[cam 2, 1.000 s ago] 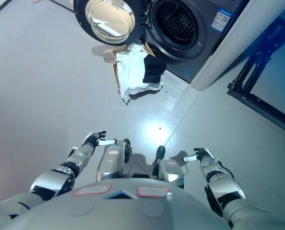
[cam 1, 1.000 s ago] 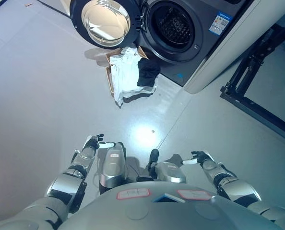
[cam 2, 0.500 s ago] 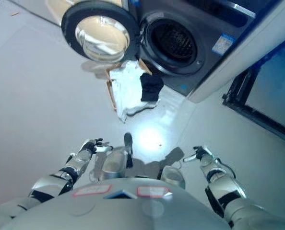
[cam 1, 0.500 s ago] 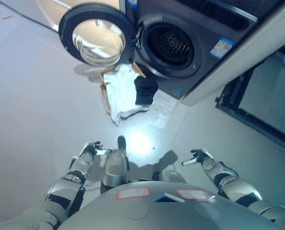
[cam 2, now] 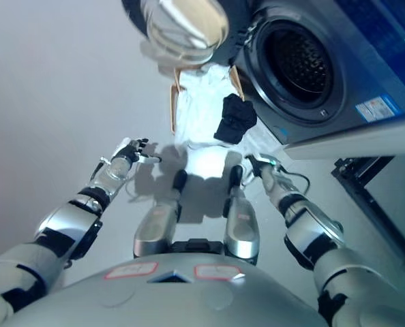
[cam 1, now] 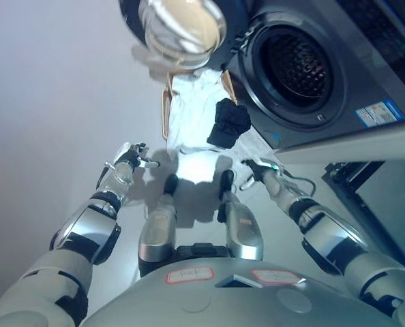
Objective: Put the clothes in the basket into the washing machine.
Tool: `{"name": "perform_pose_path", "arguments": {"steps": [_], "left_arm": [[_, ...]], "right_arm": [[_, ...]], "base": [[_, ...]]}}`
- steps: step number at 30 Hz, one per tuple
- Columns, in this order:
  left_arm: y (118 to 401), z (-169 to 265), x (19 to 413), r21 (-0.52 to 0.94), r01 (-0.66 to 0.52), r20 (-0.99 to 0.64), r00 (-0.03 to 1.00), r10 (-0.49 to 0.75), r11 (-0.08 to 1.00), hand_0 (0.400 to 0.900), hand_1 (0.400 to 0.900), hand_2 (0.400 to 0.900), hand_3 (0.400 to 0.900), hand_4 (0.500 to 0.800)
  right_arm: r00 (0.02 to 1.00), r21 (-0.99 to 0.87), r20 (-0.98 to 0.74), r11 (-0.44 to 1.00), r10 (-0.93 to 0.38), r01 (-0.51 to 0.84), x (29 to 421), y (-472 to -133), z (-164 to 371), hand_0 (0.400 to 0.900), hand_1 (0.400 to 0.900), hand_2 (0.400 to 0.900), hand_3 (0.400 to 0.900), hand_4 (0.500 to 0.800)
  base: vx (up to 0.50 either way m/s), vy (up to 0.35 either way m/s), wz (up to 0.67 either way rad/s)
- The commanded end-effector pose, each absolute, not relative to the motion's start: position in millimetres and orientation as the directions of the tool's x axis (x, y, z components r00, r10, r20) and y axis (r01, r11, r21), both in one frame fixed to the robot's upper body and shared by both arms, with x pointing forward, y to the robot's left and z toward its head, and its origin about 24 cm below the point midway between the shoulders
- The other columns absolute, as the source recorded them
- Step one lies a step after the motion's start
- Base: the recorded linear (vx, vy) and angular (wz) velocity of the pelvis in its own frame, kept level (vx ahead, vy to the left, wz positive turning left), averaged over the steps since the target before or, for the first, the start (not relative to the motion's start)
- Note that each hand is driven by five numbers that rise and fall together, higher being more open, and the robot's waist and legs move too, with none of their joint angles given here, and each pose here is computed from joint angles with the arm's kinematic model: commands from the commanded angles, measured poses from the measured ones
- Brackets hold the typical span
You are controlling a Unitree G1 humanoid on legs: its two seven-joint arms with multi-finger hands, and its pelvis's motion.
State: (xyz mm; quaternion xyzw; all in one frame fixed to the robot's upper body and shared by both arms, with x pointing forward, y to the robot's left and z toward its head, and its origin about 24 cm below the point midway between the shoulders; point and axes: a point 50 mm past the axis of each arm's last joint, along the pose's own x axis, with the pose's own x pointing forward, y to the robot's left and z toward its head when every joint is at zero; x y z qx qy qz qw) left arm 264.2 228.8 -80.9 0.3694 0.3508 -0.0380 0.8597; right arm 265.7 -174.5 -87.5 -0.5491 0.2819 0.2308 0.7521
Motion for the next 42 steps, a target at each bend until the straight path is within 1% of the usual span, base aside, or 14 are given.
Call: {"name": "perform_pose_path", "arguments": {"steps": [1, 3, 6, 11, 12, 13, 14, 15, 16, 17, 22, 31, 34, 42], "left_arm": [[263, -71, 261, 0.687, 0.267, -0.581, 0.76, 0.29, 0.676, 0.9, 0.9, 0.9, 0.9, 0.8], [273, -64, 265, 0.702, 0.22, -0.553, 0.768, 0.323, 0.677, 0.9, 0.9, 0.9, 0.9, 0.8], [262, -57, 277, 0.714, 0.208, -0.519, 0.798, 0.306, 0.669, 0.9, 0.9, 0.9, 0.9, 0.8], [253, -20, 316, 0.744, 0.064, -0.366, 0.872, 0.326, 0.665, 0.9, 0.9, 0.9, 0.9, 0.8], [212, -17, 330, 0.738, 0.065, -0.318, 0.911, 0.262, 0.672, 0.9, 0.9, 0.9, 0.9, 0.8], [240, -5, 331, 0.738, -0.019, -0.283, 0.899, 0.335, 0.674, 0.9, 0.9, 0.9, 0.9, 0.8], [246, 4, 335, 0.731, -0.071, -0.248, 0.898, 0.362, 0.678, 0.9, 0.9, 0.9, 0.9, 0.8], [247, 13, 341, 0.728, -0.137, -0.197, 0.896, 0.397, 0.671, 0.9, 0.9, 0.9, 0.9, 0.8], [248, 17, 343, 0.719, -0.149, -0.191, 0.897, 0.399, 0.679, 0.9, 0.9, 0.9, 0.9, 0.8], [244, 52, 367, 0.701, -0.222, -0.113, 0.904, 0.413, 0.678, 0.9, 0.9, 0.9, 0.9, 0.8], [239, 85, 386, 0.701, -0.267, -0.058, 0.903, 0.426, 0.662, 0.9, 0.9, 0.9, 0.9, 0.8], [251, 147, 404, 0.656, -0.403, 0.041, 0.864, 0.503, 0.638, 0.9, 0.9, 0.9, 0.9, 0.8], [256, 149, 403, 0.654, -0.41, 0.03, 0.854, 0.52, 0.636, 0.9, 0.9, 0.9, 0.9, 0.8], [244, 140, 404, 0.658, -0.381, -0.013, 0.856, 0.516, 0.649, 0.9, 0.9, 0.9, 0.9, 0.8]], "right_arm": [[0.828, -0.795, -0.546, 0.234, 0.127, -0.559, 300, -158, -55, 0.9, 0.9, 0.9, 0.9, 0.8], [0.867, -0.853, -0.468, 0.168, 0.173, -0.494, 320, -153, -31, 0.9, 0.9, 0.9, 0.9, 0.8], [0.912, -0.914, -0.363, 0.113, 0.192, -0.388, 347, -149, 4, 0.9, 0.9, 0.9, 0.9, 0.8], [0.992, -0.996, -0.093, -0.027, 0.087, -0.09, 391, -195, 89, 0.9, 0.9, 0.9, 0.9, 0.8], [0.968, -0.995, -0.094, -0.003, 0.233, -0.096, 379, -103, 53, 0.9, 0.9, 0.9, 0.9, 0.8], [0.985, -0.992, -0.075, -0.109, 0.154, -0.058, 382, -155, 58, 0.9, 0.9, 0.9, 0.9, 0.8], [0.992, -0.988, -0.02, -0.157, 0.124, -0.001, 382, -177, 67, 0.9, 0.9, 0.9, 0.9, 0.8], [0.991, -0.975, 0.058, -0.207, 0.121, 0.082, 386, -185, 82, 0.9, 0.9, 0.9, 0.9, 0.8], [0.991, -0.973, 0.063, -0.212, 0.116, 0.086, 386, -185, 83, 0.9, 0.9, 0.9, 0.9, 0.8], [0.979, -0.946, 0.184, -0.255, 0.086, 0.2, 403, -188, 127, 0.9, 0.9, 0.9, 0.9, 0.8], [0.965, -0.923, 0.263, -0.288, 0.009, 0.255, 412, -196, 153, 0.9, 0.9, 0.9, 0.9, 0.8], [0.902, -0.842, 0.424, -0.404, -0.081, 0.359, 419, -221, 224, 0.9, 0.9, 0.9, 0.9, 0.8], [0.889, -0.844, 0.444, -0.385, -0.115, 0.372, 418, -229, 233, 0.9, 0.9, 0.9, 0.9, 0.8], [0.874, -0.841, 0.437, -0.439, -0.211, 0.315, 413, -253, 238, 0.9, 0.9, 0.9, 0.9, 0.8]], "base": [[-0.002, -0.274, 0.99], [-0.02, -0.26, 0.75], [-0.004, -0.285, 0.63], [-0.111, -0.245, 0.67], [0.027, 0.026, -0.88], [0.045, 0.013, -0.97], [-0.077, 0.007, -0.73], [-0.085, -0.023, -0.32], [-0.119, -0.009, -0.25], [-0.081, 0.027, -0.2], [-0.046, 0.018, -0.14], [-0.027, -0.006, -0.09], [0.007, -0.041, 0.03], [0.029, -0.034, 0.08]]}}
